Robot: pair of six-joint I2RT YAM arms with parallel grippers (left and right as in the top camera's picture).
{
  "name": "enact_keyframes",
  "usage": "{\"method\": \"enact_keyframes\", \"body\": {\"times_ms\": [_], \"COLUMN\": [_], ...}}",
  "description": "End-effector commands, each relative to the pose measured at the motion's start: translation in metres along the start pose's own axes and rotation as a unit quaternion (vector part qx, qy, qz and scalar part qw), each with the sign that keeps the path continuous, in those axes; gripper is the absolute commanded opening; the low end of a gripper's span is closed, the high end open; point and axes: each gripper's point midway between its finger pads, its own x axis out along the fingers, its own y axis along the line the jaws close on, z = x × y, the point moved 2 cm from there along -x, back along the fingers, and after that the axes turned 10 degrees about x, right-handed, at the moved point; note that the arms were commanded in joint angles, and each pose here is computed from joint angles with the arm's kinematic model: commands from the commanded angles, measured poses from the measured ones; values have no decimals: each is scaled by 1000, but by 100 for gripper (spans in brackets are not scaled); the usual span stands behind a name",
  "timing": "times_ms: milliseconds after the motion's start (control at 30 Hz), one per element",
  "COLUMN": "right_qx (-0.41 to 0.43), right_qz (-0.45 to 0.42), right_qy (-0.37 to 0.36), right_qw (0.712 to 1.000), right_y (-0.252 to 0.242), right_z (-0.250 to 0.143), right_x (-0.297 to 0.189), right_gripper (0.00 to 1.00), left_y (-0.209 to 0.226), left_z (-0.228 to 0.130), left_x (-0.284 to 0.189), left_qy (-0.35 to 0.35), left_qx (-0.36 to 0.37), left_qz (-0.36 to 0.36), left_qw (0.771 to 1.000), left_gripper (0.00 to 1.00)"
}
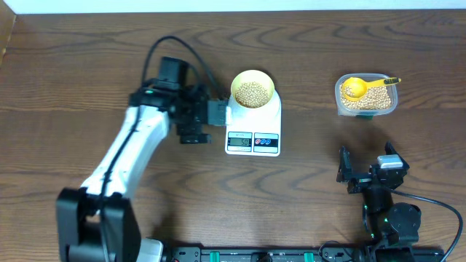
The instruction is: Scoop item into bowl and weigh 50g on scale
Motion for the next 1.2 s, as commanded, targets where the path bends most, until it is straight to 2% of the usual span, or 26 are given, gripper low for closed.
{"method": "enact_keyframes", "body": {"times_ms": [0,133,333,567,667,800,900,1033,1167], "right_qx": [-8,-8,-8,-8,-8,-8,-8,-8,-8], "right_qz": [3,4,3,3,3,3,3,3,3], "right_qy": [0,0,0,0,0,0,0,0,0], "right_qw": [1000,1000,1000,1000,1000,1000,1000,1000,1000], "right_y": [1,1,1,1,1,1,1,1,1], "right_z": [0,0,0,0,0,0,0,0,0], "right_x": [0,0,0,0,0,0,0,0,0], "right_gripper": [99,99,99,99,99,99,99,99,99], "left_y": [6,11,9,-45,-72,-90,-86,-65,-33], "left_z": [-20,-35,-29,-4,5,17,18,8,-5], "left_x": [-28,-53,-81,-89,-90,-90,-81,-60,-48], "left_qy": [14,28,34,-16,-37,-69,-83,-85,-94], "left_qx": [-30,-48,-42,-79,-106,-132,-183,-278,-399], "left_qz": [39,75,106,7,-53,-93,-83,-31,40], "left_qw": [999,996,993,997,992,984,976,956,911], "left_gripper": [98,98,98,98,98,98,98,98,98]}}
